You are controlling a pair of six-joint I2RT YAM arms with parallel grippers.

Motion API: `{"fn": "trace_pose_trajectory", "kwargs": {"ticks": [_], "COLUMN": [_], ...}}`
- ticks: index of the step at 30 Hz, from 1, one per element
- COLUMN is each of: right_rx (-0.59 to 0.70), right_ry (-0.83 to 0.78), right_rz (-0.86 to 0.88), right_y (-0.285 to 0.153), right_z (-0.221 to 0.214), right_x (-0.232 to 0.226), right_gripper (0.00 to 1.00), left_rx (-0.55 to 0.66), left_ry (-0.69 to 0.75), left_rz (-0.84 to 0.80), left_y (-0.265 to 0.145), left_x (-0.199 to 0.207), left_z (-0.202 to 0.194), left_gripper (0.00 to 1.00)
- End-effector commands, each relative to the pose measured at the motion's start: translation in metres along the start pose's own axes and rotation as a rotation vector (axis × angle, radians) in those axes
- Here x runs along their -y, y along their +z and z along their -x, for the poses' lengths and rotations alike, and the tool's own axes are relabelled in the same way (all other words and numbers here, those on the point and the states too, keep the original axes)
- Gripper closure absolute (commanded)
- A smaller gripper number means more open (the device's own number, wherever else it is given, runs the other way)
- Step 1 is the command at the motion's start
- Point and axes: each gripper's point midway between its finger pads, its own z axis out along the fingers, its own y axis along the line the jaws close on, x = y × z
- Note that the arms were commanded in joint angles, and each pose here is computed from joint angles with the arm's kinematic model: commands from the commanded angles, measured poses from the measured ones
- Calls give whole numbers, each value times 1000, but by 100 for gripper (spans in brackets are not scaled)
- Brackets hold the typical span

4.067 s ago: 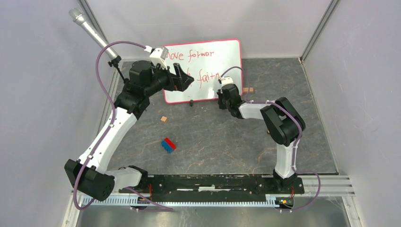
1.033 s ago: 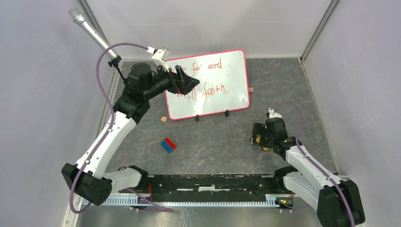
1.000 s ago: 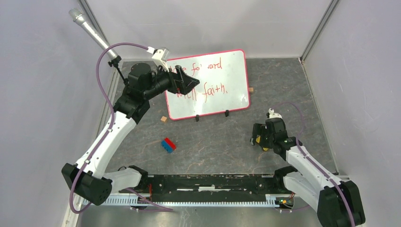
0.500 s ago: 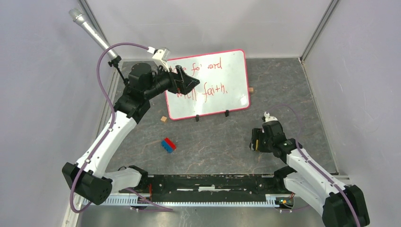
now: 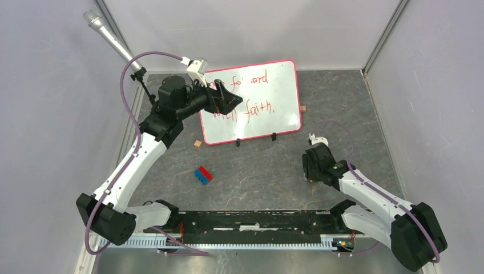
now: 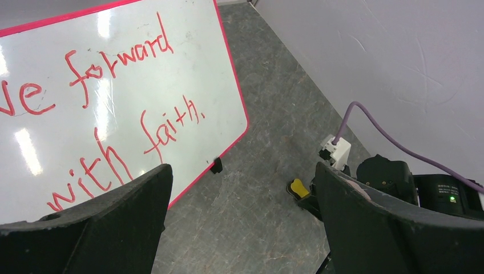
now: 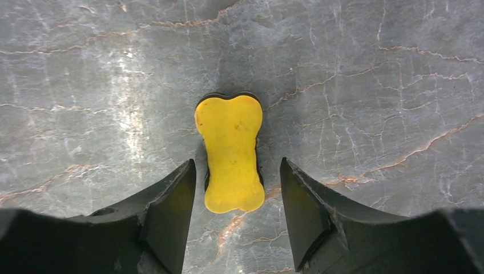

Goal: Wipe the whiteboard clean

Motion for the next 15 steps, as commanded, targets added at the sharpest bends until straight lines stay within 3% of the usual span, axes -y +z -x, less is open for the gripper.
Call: {"fn": "trace_pose_trajectory", "kwargs": {"ticks": [1, 5, 13, 15], "right_rx": [48, 58, 65, 57], "right_ry": [-23, -34, -60, -60], "right_rz": [-42, -62, -46, -48], "right_y": [0, 1, 4, 6], "right_z": [19, 24, 30, 29], "right_x": [3, 4, -3, -3], "right_gripper": [42, 50, 45, 49], "left_rx": [22, 22, 18, 18], "left_ry": [32, 33, 39, 40], "left_rz": [-5, -7, -15, -11], "left_y": [1, 0, 1, 1], "left_x": [2, 3, 6, 6], "left_z": [5, 5, 4, 4], "left_gripper": [0, 0, 0, 0]}}
